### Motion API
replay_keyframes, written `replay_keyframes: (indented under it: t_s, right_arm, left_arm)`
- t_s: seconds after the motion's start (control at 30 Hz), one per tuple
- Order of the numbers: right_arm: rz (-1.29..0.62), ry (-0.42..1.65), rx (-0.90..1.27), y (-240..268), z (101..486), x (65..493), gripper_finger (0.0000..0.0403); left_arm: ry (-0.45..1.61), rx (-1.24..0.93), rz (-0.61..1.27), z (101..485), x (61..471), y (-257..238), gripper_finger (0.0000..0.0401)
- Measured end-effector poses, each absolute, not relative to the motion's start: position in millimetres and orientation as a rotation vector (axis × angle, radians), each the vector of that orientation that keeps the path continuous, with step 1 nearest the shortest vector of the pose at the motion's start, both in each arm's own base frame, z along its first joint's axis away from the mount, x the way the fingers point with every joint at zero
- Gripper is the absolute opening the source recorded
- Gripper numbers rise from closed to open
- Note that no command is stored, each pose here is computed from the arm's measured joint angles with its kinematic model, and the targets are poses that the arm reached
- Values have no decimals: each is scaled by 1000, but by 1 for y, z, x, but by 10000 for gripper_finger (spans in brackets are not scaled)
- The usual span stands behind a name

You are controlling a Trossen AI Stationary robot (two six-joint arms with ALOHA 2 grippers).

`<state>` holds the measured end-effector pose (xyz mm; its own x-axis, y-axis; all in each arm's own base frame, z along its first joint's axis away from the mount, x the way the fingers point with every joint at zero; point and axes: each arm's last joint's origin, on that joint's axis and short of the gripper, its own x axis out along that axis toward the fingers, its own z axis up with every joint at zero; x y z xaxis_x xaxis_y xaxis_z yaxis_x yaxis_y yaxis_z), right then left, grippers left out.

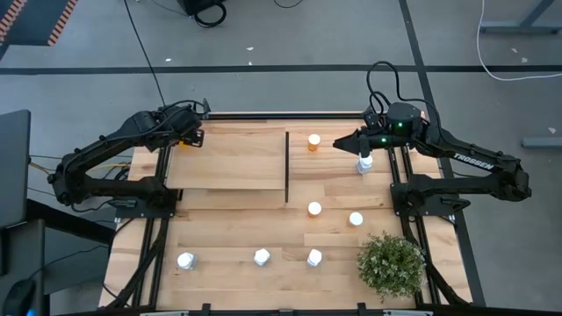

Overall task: Pick and place medicine bottles onto shelf by color
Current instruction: Put the orange pill bottle on the shelf

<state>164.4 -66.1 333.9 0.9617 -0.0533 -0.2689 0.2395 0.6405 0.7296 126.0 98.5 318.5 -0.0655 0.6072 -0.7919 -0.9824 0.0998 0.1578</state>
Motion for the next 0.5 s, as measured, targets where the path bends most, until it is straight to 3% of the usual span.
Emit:
replay_keyframes:
  t_s: [0.5]
  right_arm:
    - [-138,243,847,-65,334,164,225]
  left_arm:
    - [905,-618,1456,308,139,106,235]
